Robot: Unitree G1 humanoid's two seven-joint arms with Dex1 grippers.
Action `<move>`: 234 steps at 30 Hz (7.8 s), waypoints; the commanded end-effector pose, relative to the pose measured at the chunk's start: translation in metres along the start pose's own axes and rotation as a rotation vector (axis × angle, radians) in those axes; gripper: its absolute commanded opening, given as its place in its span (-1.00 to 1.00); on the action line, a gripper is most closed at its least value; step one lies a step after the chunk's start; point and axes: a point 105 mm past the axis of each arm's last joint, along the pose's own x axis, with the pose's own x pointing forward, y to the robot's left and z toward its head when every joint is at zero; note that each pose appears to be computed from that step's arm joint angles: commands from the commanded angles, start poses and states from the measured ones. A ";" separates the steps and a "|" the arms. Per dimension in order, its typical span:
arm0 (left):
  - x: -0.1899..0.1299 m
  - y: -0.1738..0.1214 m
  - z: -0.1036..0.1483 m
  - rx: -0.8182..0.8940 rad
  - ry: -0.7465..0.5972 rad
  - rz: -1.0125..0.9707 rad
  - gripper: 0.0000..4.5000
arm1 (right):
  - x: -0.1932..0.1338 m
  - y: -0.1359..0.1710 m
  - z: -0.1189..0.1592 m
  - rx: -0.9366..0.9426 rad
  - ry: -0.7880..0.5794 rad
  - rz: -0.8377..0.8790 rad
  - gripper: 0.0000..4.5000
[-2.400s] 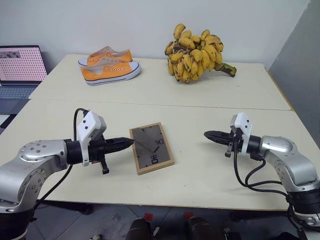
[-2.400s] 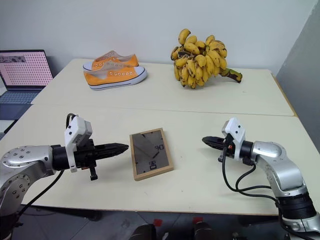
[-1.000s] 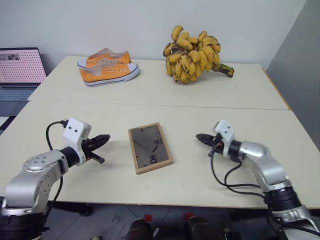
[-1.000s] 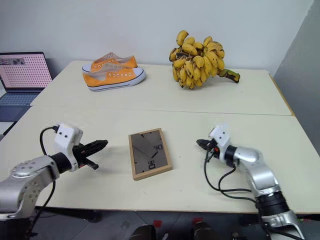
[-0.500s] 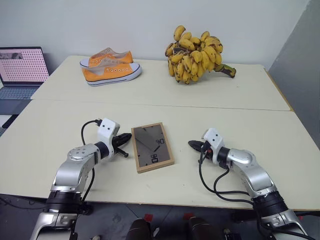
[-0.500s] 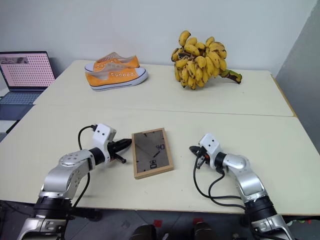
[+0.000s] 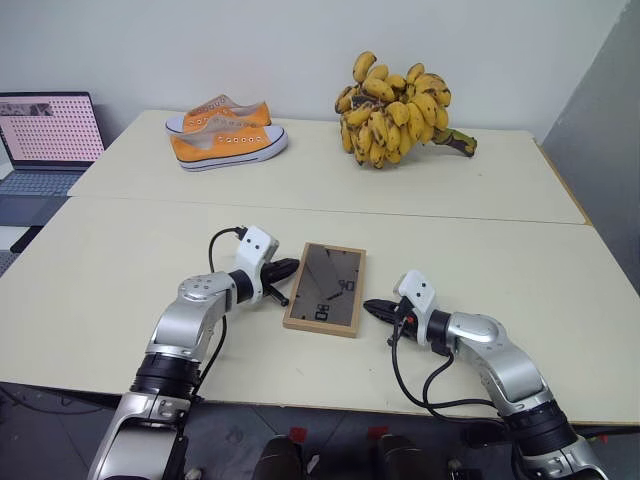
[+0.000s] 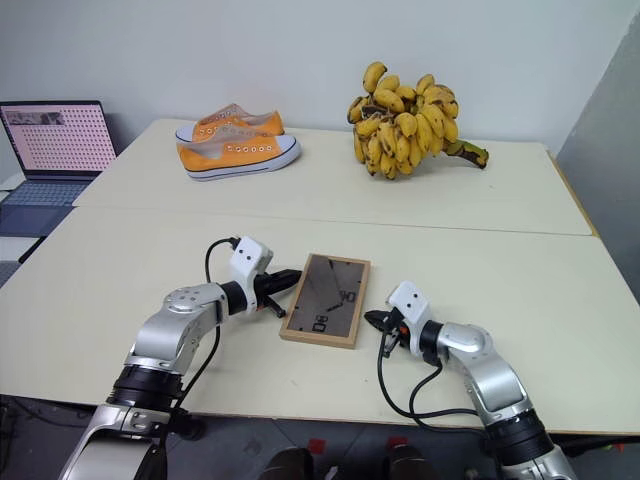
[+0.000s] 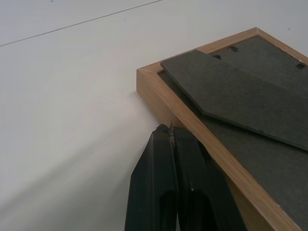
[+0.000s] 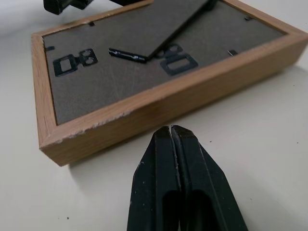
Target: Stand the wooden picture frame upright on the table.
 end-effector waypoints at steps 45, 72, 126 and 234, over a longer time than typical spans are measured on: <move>-0.080 -0.013 0.014 -0.541 0.359 -0.239 0.49 | -0.040 -0.044 0.005 -0.127 0.020 -0.144 -1.00; -0.050 -0.037 -0.004 -0.589 0.383 -0.265 0.49 | 0.027 -0.019 0.040 -0.085 -0.141 -0.133 -1.00; -0.050 -0.042 0.010 -0.740 0.300 -0.268 -0.02 | 0.039 -0.003 0.036 -0.096 -0.089 -0.097 -1.00; -0.044 -0.020 0.149 -0.301 -0.285 -0.326 -0.41 | -0.036 -0.029 0.195 -0.147 -0.456 -0.184 0.06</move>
